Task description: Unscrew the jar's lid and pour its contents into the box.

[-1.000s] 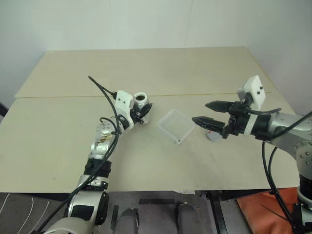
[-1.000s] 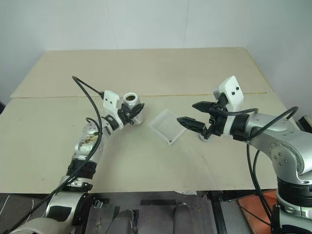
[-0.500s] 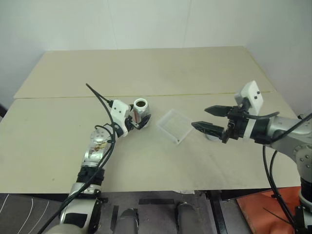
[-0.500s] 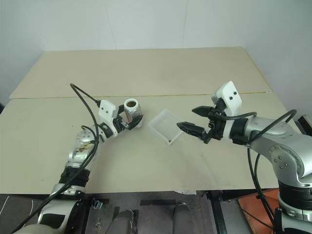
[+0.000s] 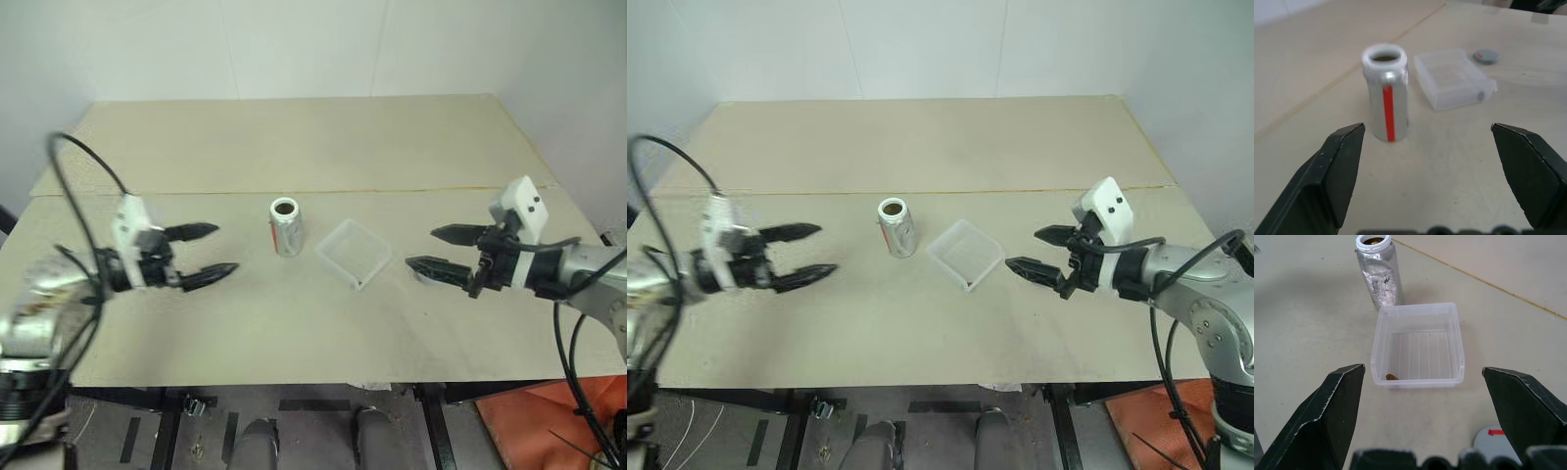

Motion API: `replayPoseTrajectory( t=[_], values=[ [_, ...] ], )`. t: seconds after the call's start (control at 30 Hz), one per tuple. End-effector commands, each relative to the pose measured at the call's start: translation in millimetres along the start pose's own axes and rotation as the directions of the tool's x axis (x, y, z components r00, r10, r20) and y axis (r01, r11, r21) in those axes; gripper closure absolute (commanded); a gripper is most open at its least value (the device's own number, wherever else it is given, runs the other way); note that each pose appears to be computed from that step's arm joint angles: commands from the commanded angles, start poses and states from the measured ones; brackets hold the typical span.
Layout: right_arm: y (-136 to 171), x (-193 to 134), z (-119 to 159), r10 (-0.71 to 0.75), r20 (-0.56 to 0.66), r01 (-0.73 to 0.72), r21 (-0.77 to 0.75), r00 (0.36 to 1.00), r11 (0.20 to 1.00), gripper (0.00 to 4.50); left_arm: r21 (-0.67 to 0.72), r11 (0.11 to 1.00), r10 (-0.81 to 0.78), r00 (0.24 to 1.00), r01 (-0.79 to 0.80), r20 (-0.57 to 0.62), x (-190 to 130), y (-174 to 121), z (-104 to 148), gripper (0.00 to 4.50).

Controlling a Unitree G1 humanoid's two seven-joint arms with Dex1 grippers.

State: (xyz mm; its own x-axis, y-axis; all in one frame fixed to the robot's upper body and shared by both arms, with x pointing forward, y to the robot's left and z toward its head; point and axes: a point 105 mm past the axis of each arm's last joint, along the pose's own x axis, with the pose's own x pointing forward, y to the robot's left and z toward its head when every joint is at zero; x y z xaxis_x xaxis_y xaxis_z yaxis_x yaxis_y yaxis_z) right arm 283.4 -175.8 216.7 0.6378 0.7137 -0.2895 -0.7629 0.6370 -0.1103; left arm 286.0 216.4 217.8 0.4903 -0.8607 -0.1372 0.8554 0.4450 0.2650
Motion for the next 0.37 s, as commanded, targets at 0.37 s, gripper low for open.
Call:
replayPoseTrajectory(
  t=[0.37],
  values=[
    [0.9, -2.0, 22.1, 0.027, 0.099, -0.019, -0.085, 0.995, 0.996, 0.00, 0.026, 0.999, 0.034, 0.995, -0.037, 0.090, -18.8, 5.6, 35.3, 0.01]
  ],
)
